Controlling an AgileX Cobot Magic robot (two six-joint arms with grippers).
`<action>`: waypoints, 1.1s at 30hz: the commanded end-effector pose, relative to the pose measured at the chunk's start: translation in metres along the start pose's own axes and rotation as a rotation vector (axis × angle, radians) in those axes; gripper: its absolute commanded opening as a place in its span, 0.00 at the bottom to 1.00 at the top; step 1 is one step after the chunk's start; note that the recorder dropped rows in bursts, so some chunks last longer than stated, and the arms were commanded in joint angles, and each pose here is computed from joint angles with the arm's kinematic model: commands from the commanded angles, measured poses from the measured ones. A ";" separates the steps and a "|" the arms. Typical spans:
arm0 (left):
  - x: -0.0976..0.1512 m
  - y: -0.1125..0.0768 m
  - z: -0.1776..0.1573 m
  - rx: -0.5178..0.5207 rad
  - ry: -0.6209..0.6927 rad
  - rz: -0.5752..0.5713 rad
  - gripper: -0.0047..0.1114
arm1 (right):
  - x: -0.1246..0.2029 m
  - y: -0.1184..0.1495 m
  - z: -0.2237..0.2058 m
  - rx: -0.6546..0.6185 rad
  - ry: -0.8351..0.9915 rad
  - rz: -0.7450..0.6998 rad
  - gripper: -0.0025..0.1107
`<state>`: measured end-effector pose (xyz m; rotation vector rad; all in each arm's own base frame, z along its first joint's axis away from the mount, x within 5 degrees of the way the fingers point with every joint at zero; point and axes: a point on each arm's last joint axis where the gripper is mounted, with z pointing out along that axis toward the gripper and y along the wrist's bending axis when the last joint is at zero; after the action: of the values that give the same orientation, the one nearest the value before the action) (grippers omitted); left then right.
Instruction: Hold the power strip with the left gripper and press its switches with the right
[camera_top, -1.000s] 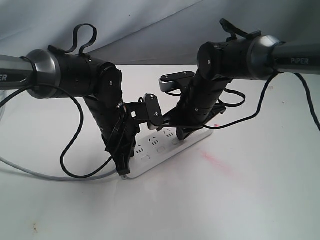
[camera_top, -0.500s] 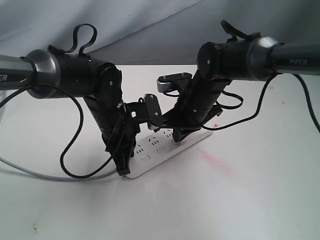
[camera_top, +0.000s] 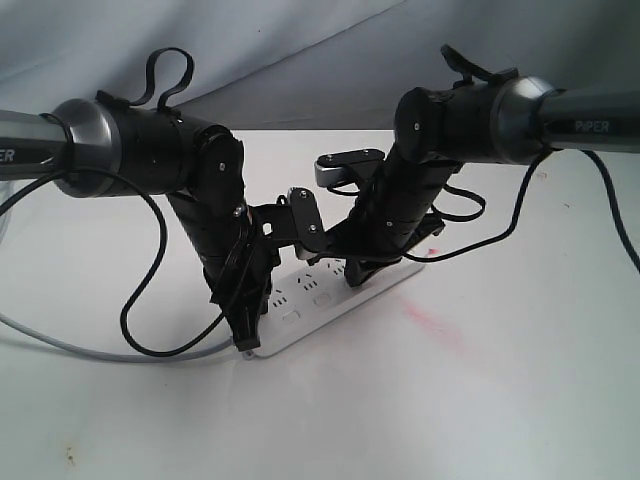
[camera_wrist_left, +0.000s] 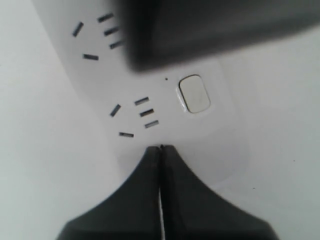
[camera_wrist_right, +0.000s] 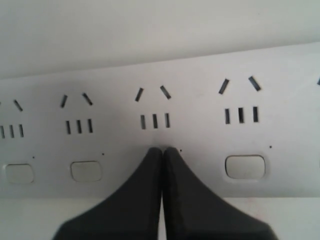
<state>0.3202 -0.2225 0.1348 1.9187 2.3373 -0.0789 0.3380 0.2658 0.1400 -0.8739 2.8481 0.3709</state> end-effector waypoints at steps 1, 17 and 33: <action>0.004 -0.007 0.014 0.060 0.048 -0.009 0.04 | 0.005 -0.003 0.018 0.004 0.051 -0.007 0.02; 0.004 -0.007 0.014 0.060 0.048 -0.009 0.04 | 0.016 0.018 0.041 0.138 0.135 -0.109 0.02; 0.004 -0.007 0.014 0.060 0.048 -0.009 0.04 | 0.015 0.015 0.040 0.167 0.133 -0.136 0.02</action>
<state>0.3201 -0.2224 0.1348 1.9199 2.3387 -0.0794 0.3259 0.2851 0.1312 -0.9928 2.8051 0.1686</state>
